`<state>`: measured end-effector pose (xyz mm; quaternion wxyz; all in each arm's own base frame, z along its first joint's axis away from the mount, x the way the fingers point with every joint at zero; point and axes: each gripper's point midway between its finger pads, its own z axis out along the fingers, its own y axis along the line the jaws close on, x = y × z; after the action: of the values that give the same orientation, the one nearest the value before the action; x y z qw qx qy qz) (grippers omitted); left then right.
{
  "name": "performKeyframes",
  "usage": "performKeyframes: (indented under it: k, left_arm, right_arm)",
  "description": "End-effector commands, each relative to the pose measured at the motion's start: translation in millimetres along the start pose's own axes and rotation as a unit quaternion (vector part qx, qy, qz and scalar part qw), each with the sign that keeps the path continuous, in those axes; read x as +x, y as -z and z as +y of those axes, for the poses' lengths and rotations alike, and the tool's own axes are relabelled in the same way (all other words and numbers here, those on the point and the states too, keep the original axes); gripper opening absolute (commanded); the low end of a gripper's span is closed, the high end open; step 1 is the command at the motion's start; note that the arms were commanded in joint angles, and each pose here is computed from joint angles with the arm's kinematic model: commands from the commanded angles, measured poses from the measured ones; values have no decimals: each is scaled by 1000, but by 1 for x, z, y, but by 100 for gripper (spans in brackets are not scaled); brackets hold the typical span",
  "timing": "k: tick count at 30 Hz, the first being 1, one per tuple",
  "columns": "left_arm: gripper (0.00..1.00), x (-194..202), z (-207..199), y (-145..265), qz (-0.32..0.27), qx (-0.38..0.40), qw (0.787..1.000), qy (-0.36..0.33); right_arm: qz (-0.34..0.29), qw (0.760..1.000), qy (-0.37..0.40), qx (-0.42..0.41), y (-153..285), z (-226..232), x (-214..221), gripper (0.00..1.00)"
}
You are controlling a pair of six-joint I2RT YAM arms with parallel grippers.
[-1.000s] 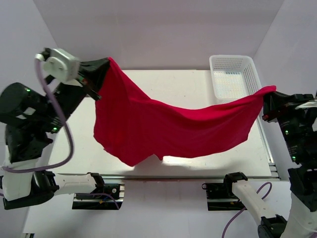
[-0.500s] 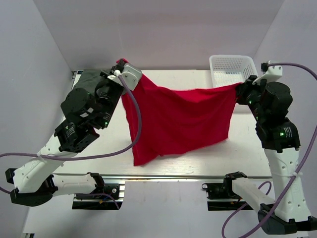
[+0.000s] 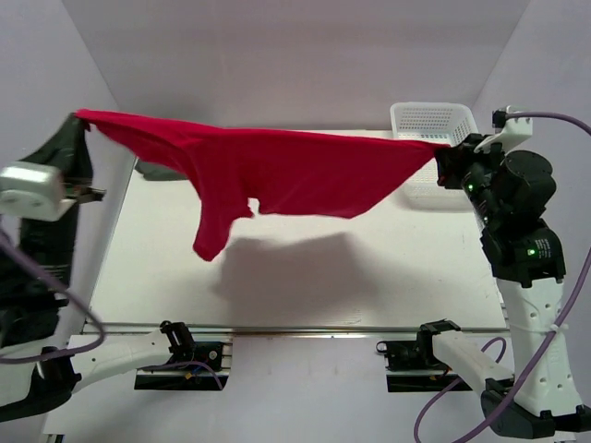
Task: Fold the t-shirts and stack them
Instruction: Flatten out the tshirt
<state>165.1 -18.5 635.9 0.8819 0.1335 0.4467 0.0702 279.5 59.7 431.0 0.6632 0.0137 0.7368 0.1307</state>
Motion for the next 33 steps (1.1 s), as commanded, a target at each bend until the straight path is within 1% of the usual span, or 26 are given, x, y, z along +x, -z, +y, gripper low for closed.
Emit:
performKeyframes:
  k: [1, 2, 5, 9, 11, 12, 13, 15, 16, 17, 21, 23, 25, 29, 31, 33]
  left_arm:
    - [0, -10, -23, -9, -7, 52, 998, 25]
    - [0, -6, -32, -12, -1, 60, 998, 24]
    - [0, -13, -48, -23, -5, 84, 996, 31]
    - [0, -38, -42, -19, -45, 105, 991, 77]
    - [0, -55, -40, -8, -76, 136, 982, 111]
    - [0, -69, -27, -2, -96, 138, 977, 129]
    - [0, -76, -32, 6, -107, 171, 970, 136]
    - [0, -95, -19, 14, -127, 186, 960, 166]
    - [0, -95, -27, 11, -122, 197, 958, 167]
    - [0, -96, -25, 12, -122, 197, 958, 167]
    - [0, -87, -35, 5, -104, 195, 963, 158]
    - [0, -86, -38, 3, -104, 195, 963, 158]
    - [0, -91, -32, 7, -116, 193, 961, 159]
    - [0, -103, -19, 20, -141, 198, 953, 183]
    - [0, -104, -18, 22, -146, 197, 952, 181]
    - [0, -99, -19, 19, -135, 192, 955, 179]
  right_arm:
    - [-90, 995, -2, -37, 27, 19, -64, 0]
    - [-111, 993, -1, -49, 40, 26, -81, 0]
    - [-144, 988, 9, -61, 66, 32, -103, 0]
    - [-197, 978, 17, -68, 113, 36, -130, 0]
    - [-210, 975, 20, -66, 125, 35, -134, 0]
    - [-226, 972, 19, -65, 139, 35, -138, 0]
    - [-233, 970, 21, -64, 145, 34, -140, 0]
    - [-245, 967, 21, -63, 159, 34, -145, 0]
    - [-251, 966, 20, -59, 166, 33, -147, 0]
    - [-259, 964, 22, -62, 173, 34, -152, 0]
    - [-272, 960, 22, -62, 186, 35, -161, 0]
    - [-283, 957, 21, -63, 197, 36, -165, 0]
    - [-297, 953, 22, -65, 209, 36, -169, 0]
    - [-297, 953, 22, -58, 210, 33, -167, 0]
    - [-292, 955, 24, -49, 204, 30, -165, 0]
    - [-280, 959, 19, -44, 191, 28, -161, 0]
